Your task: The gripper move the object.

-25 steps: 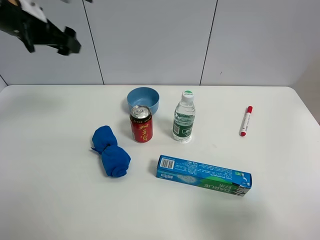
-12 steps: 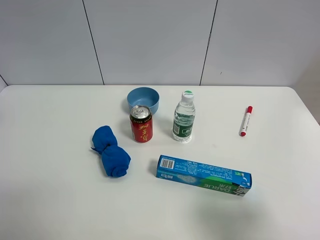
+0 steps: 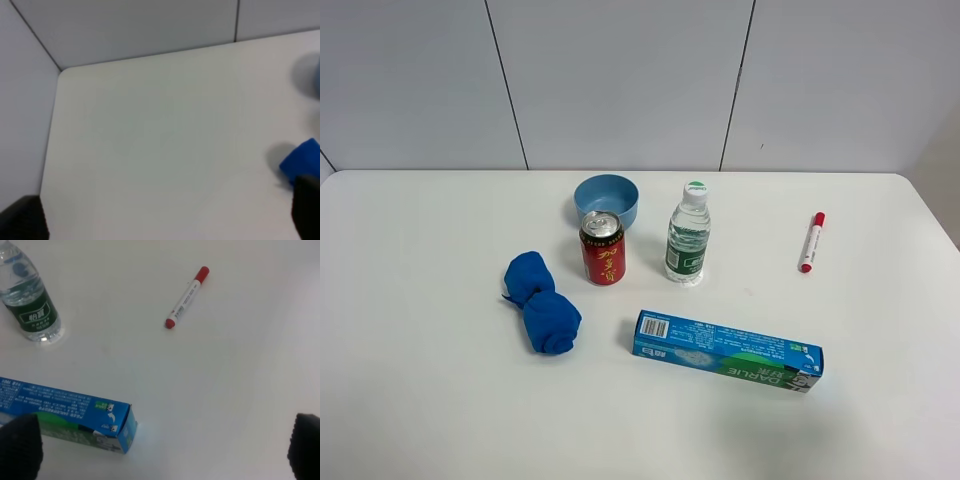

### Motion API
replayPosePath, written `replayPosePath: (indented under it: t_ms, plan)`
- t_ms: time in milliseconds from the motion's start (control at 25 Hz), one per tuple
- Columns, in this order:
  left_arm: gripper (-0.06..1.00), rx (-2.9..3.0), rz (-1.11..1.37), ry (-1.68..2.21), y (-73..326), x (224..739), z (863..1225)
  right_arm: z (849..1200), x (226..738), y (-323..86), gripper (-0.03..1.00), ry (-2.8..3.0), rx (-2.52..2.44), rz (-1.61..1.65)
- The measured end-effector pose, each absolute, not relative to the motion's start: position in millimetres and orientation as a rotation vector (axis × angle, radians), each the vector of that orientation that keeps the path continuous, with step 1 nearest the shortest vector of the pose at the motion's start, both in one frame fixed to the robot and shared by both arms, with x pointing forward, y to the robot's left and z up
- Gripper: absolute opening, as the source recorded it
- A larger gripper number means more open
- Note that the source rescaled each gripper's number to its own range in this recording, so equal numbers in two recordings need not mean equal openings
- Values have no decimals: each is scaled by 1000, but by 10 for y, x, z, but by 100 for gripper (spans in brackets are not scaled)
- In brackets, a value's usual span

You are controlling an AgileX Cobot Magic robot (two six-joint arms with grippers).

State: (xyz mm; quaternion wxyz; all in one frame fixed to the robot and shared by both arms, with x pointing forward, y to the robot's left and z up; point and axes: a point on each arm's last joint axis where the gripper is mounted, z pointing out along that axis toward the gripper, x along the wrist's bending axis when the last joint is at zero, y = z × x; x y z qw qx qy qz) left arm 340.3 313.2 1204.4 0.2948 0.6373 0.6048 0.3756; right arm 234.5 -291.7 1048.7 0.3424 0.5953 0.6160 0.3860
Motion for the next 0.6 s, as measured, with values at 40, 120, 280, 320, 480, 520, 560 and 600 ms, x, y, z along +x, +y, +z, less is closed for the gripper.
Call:
replayPosePath:
  t_ms: [40,120,280,320,480,520,560,600]
  plan:
    - [99,1683,1014,1599,3118,3326,11979,10487,2345,-2917,100,1601,1548,1003]
    - [99,1674,1013,1599,3095,3206,11789,10487,2345,-2917,100,1601,1548,1003]
    - [99,1622,966,1626,3032,2950,11360,10487,2345,-2917,100,1601,1548,1003]
    - [99,1607,961,1631,3019,2890,11279,10487,2345,-2917,100,1601,1548,1003]
    - [99,1560,993,1603,2971,2633,10997,10487,2345,-2917,100,1601,1548,1003]
    - [99,1550,1006,1591,2964,2594,10954,10487,2345,-2917,100,1601,1548,1003]
    - [99,1542,1015,1584,2958,2556,10898,10487,2345,-2917,100,1601,1548,1003]
    - [99,1534,1025,1577,2953,2521,10858,10487,2345,-2917,100,1601,1548,1003]
